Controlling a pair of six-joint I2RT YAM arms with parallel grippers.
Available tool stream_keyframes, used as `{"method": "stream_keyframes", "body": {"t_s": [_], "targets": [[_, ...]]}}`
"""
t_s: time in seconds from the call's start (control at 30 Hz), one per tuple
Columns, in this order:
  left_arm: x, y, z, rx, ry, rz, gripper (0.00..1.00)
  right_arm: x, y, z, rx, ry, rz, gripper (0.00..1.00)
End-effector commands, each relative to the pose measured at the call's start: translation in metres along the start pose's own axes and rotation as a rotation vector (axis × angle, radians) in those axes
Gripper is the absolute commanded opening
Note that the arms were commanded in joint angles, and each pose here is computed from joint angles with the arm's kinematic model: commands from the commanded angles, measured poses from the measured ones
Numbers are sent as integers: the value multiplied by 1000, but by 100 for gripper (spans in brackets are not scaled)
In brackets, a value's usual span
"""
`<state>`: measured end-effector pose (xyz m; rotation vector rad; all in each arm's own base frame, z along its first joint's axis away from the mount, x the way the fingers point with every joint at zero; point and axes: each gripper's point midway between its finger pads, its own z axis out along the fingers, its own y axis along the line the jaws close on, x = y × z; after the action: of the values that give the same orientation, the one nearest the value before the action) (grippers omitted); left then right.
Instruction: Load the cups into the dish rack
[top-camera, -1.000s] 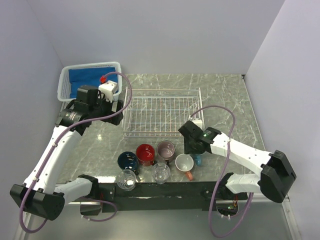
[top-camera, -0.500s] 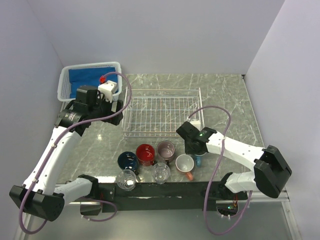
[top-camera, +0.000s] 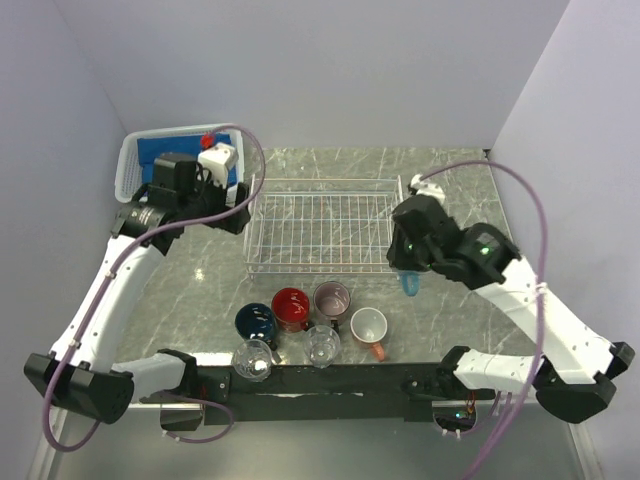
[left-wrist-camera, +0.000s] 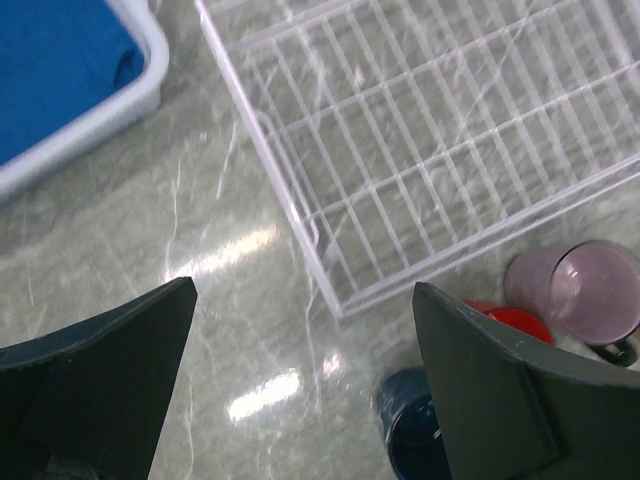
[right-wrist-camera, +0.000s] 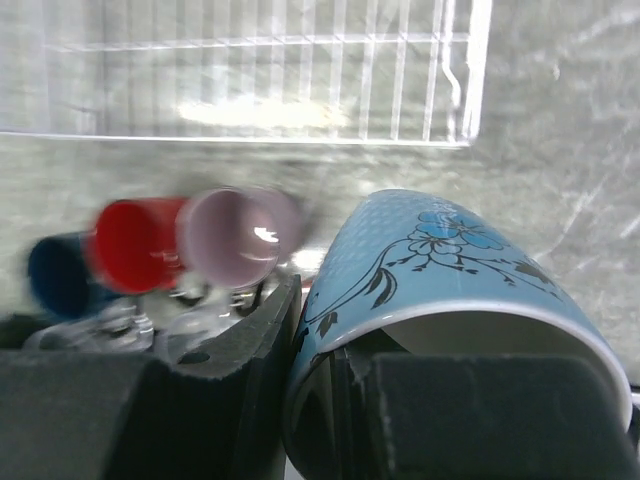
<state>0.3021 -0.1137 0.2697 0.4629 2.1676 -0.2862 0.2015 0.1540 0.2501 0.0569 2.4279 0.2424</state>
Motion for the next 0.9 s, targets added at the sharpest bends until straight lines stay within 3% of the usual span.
{"method": "stream_keyframes", "body": {"t_s": [0.0, 0.2, 0.23, 0.3, 0.33, 0.4, 0.43, 0.53, 0.57, 0.6, 0.67, 0.73, 0.87], "targets": [[-70, -20, -20, 102, -165, -32, 96, -39, 25, -49, -142, -63, -6, 0], [-132, -50, -28, 329, -218, -117, 96, -121, 101, -102, -509, -233, -9, 0], [-135, -60, -33, 421, -204, -138, 96, -139, 119, -117, -654, -264, 9, 0], [-145, -70, -30, 533, -167, -220, 96, -154, 130, -125, -788, -275, 78, 0], [-147, -79, -37, 643, -149, -240, 96, -175, 140, -140, -892, -360, 98, 0], [-148, -88, -37, 755, -102, -310, 96, -174, 139, -133, -998, -314, 181, 0], [-150, -89, -40, 798, -97, -324, 96, -188, 144, -145, -1074, -390, 181, 0], [-147, -104, -56, 1059, -28, -379, 96, -186, 146, -138, -1156, -385, 200, 0], [-155, -111, -73, 1189, -12, -370, 96, -185, 149, -129, -1168, -362, 202, 0], [-141, -111, -65, 1236, 57, -429, 96, -181, 152, -132, -1220, -312, 209, 0], [-149, -112, -74, 1274, 42, -431, 96, -184, 161, -130, -1308, -304, 205, 0], [-137, -114, -70, 1285, 103, -530, 96, -188, 166, -139, -1385, -297, 226, 0], [-131, -112, -56, 1272, 96, -538, 96, -196, 172, -126, -1415, -274, 272, 0]]}}
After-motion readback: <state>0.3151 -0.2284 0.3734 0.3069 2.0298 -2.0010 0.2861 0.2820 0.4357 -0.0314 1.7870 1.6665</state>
